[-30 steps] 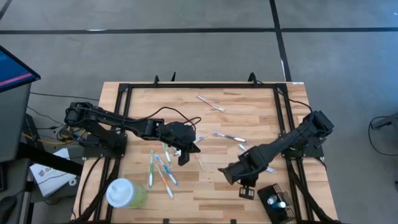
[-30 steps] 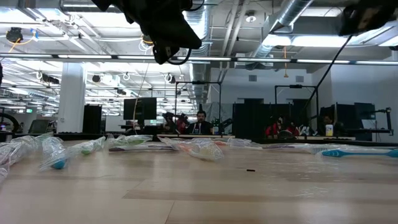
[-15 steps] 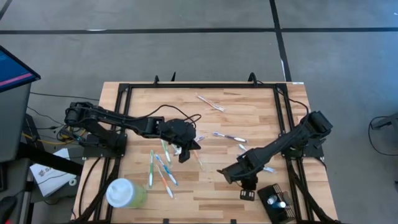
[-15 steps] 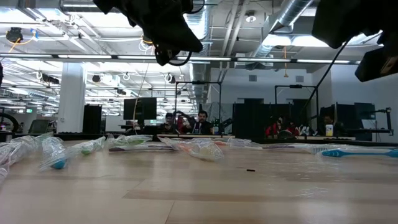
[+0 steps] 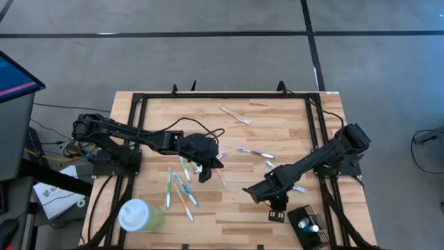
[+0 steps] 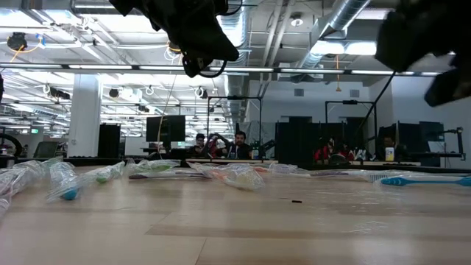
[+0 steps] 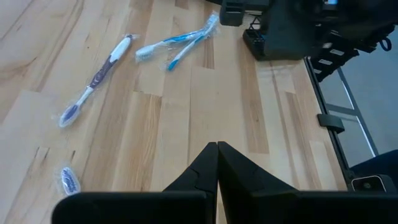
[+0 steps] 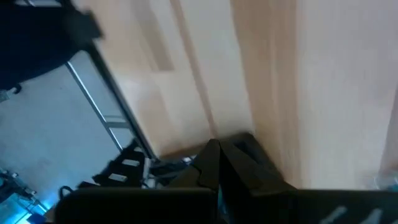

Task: Pick & Place toothbrushing station
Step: Adjust the black organizer on the table

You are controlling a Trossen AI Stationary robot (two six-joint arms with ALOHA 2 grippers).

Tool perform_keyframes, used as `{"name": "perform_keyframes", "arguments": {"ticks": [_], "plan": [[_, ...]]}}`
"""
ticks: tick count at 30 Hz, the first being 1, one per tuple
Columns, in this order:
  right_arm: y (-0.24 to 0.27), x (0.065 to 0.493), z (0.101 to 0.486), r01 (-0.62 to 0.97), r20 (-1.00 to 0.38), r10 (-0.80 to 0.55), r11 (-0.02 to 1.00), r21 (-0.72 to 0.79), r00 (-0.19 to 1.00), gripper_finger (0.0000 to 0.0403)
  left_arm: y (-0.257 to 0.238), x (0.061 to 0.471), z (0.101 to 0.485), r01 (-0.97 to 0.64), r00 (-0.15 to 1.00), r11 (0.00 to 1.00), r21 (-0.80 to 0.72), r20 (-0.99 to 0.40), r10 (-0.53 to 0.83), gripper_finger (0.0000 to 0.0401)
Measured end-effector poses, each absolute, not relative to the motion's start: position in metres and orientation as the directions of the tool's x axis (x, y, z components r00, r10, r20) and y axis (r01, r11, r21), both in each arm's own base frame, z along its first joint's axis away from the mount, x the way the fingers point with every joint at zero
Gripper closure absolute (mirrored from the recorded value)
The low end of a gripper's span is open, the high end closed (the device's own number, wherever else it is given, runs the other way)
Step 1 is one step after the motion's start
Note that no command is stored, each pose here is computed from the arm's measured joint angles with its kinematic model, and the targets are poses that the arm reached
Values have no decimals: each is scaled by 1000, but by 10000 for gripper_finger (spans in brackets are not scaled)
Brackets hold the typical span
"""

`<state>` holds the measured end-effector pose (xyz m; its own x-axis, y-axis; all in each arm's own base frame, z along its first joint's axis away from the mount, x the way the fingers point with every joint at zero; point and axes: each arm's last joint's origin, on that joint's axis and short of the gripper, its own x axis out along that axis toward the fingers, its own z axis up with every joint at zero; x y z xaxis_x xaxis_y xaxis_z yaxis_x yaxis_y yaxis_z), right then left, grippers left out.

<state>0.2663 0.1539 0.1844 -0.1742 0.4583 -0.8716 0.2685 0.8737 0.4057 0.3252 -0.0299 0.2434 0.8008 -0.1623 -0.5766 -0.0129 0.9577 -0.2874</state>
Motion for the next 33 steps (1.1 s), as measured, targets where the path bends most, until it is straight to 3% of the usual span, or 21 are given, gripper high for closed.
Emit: {"name": "perform_keyframes", "arguments": {"ticks": [6, 20, 33], "plan": [[158, 254, 174, 277, -859, 453, 879, 387, -238, 403, -30, 325, 243, -13, 801, 958, -288, -577, -162, 400], [165, 251, 174, 271, -854, 462, 876, 398, -240, 403, -30, 325, 243, -13, 801, 958, -288, -576, -162, 400], [173, 250, 155, 282, -838, 443, 888, 362, -318, 403, -30, 325, 244, -11, 804, 958, -287, -572, -162, 400]]}}
